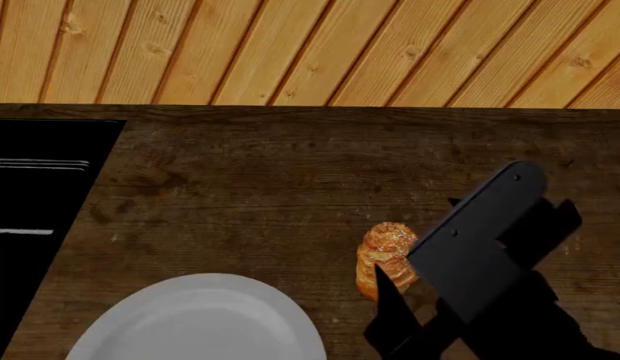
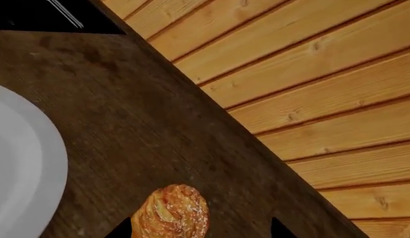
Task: Place the pastries on the plates.
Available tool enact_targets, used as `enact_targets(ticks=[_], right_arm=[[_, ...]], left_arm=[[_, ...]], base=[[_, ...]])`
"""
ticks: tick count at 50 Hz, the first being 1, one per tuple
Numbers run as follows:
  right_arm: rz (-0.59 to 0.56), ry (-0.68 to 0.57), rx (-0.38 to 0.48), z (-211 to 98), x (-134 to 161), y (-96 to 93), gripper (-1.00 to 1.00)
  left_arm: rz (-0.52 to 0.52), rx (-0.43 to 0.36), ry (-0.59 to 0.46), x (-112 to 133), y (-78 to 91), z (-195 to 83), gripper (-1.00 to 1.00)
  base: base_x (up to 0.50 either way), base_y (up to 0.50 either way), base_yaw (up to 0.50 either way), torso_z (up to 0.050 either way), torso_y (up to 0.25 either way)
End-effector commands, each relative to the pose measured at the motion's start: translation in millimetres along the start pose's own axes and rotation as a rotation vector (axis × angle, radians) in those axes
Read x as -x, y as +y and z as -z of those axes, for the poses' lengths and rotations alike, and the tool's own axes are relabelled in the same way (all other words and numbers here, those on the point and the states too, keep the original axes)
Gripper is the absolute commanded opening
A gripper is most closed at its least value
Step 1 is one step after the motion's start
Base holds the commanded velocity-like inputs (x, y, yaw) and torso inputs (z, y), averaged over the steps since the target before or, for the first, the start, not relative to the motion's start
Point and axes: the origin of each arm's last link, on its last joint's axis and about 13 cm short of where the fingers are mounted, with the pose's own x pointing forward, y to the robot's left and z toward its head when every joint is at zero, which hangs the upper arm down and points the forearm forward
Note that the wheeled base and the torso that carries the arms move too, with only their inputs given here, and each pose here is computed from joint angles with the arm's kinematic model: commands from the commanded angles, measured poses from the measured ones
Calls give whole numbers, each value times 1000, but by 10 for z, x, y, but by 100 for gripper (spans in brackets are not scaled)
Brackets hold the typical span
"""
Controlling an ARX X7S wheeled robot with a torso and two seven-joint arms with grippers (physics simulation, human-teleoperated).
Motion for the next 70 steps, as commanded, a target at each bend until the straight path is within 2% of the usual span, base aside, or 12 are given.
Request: enact_targets(ticks=[1, 70], right_arm=[[-12, 9, -5, 31, -95, 19, 100], [-9, 93, -138, 364, -522, 173, 100]], left_arm=[[4, -3, 2, 29, -6, 12, 100], [38, -10, 10, 118, -21, 10, 100]], base=[[0, 0, 0, 0, 0], [0, 0, 0, 0, 0]])
